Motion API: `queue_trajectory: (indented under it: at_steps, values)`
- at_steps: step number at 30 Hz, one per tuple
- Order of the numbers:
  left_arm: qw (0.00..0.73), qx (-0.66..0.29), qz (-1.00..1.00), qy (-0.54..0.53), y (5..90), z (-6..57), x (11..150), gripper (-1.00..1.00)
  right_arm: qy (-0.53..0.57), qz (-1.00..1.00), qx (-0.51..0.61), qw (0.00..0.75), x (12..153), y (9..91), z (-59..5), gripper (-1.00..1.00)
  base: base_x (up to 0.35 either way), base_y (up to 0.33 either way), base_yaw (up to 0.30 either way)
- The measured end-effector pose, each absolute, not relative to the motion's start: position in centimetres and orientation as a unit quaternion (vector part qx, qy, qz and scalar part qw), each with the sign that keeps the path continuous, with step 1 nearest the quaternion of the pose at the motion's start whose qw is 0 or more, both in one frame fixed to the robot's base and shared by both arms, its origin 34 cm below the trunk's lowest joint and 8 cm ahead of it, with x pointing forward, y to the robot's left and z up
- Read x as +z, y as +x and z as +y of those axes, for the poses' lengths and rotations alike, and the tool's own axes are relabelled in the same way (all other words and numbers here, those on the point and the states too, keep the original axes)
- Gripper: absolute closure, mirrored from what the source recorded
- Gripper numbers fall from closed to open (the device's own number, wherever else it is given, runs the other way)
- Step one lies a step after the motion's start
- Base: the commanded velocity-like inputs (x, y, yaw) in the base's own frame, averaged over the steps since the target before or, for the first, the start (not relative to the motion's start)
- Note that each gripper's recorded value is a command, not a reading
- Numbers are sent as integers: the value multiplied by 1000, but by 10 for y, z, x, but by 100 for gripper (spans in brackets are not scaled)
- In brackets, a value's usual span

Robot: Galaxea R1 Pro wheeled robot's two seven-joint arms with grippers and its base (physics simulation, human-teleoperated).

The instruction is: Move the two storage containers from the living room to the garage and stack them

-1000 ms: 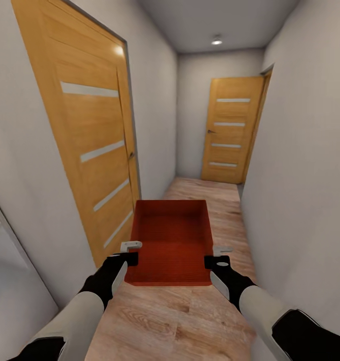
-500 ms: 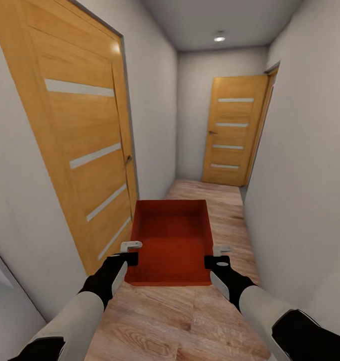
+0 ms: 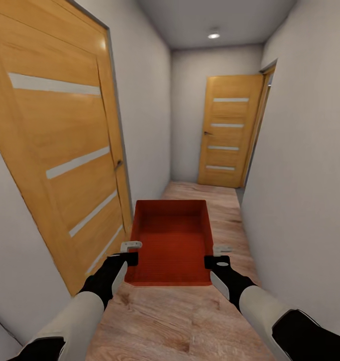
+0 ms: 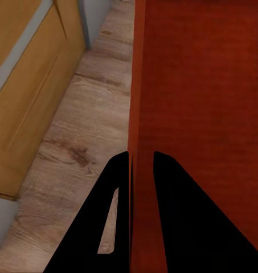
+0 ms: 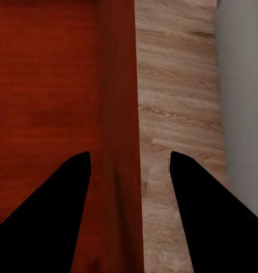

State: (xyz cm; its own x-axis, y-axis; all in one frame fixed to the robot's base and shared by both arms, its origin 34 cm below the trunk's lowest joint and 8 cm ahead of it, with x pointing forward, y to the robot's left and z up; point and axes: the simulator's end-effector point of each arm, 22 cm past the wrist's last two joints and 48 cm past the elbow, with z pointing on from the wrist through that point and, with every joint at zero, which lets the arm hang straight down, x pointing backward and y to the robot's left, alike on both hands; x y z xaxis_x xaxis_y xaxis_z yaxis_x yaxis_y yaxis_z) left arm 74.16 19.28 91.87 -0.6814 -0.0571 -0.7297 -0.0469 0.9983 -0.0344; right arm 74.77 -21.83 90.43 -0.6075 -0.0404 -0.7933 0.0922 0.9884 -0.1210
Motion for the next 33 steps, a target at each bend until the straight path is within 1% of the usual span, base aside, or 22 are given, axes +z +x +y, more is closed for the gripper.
queue_trajectory:
  at_steps: [9, 11, 33]
  values:
    - [398, -6, 917, -28, 742, 193, 919, 100, 15, 893, -75, 443, 904, 748, -218, 100, 322, 0, -235]
    - [398, -6, 917, -28, 742, 193, 919, 100, 14, 893, -75, 443, 904, 748, -218, 100, 322, 0, -97]
    - [398, -6, 917, -28, 741, 193, 919, 100, 14, 893, -75, 443, 904, 748, -218, 100, 322, 0, -5]
